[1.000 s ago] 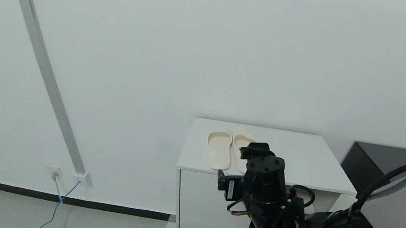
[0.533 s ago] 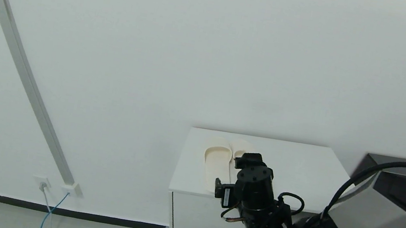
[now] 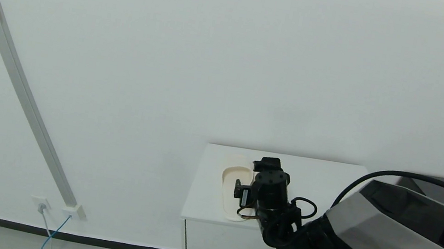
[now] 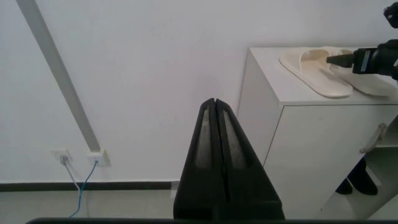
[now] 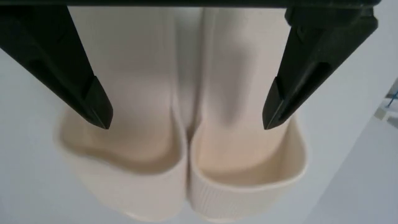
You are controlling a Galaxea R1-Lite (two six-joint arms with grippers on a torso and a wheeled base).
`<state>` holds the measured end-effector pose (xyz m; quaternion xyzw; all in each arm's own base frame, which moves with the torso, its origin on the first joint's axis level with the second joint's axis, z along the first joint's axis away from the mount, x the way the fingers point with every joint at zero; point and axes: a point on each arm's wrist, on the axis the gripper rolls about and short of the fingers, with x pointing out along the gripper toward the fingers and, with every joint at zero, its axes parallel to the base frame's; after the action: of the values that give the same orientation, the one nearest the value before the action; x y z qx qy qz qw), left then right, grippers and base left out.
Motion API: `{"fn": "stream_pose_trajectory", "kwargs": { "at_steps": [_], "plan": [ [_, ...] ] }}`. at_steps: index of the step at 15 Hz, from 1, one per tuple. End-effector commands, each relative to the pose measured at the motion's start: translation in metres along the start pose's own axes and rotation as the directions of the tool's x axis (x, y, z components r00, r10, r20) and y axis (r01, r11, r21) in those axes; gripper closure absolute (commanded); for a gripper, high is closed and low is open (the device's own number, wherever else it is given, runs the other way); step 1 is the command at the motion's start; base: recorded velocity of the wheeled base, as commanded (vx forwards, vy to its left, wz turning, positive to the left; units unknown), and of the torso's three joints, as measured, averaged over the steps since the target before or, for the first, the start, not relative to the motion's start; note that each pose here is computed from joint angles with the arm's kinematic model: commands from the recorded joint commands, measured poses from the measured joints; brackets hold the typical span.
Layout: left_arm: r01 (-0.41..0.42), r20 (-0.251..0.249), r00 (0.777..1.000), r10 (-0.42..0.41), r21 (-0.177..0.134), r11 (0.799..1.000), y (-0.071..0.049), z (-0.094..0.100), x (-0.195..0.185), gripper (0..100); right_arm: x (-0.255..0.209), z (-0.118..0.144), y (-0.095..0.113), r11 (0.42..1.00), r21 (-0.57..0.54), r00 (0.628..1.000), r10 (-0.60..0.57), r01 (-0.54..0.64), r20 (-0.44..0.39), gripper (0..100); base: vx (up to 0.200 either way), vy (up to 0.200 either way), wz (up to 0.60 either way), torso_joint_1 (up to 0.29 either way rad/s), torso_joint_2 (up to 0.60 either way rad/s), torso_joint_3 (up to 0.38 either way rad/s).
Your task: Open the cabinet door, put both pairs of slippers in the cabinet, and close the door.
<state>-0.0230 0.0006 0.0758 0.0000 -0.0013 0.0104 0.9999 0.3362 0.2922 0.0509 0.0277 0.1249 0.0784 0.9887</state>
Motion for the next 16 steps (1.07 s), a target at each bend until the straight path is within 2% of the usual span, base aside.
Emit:
{"fn": "stream_pose_trajectory", "kwargs": {
  "at_steps": [1,5,12,13,16],
  "plan": [
    [-0.001,-0.001,1.000,0.001,0.000,1.000,0.000,0.000,0.000,100,0.021,-0.013,0.000,1.000,-0.015,1.000,-0.019,0.019,-0.009,0,0.000,0.000,0.00,0.000,0.00,0.000],
    [-0.001,-0.001,1.000,0.001,0.000,1.000,0.000,0.000,0.000,100,0.041,-0.019,-0.001,0.999,-0.019,0.999,-0.033,0.033,-0.002,0,0.000,0.000,0.00,0.000,0.00,0.000],
    [-0.001,-0.001,1.000,0.001,0.000,1.000,0.000,0.000,0.000,100,0.064,-0.005,-0.001,0.999,0.005,0.998,-0.051,0.051,0.028,0,0.000,0.000,0.00,0.000,0.00,0.000],
    [-0.001,-0.001,1.000,0.001,-0.002,1.000,0.000,0.000,0.000,100,0.065,-0.005,0.000,0.999,0.004,0.998,-0.051,0.051,0.027,100,0.000,0.000,0.00,0.000,0.00,0.000],
    [-0.001,-0.001,1.000,0.001,-0.002,1.000,0.000,0.000,0.000,100,0.064,-0.006,0.000,0.999,0.003,0.998,-0.050,0.050,0.025,100,0.000,0.000,0.00,0.000,0.00,0.000]
  ]
}}
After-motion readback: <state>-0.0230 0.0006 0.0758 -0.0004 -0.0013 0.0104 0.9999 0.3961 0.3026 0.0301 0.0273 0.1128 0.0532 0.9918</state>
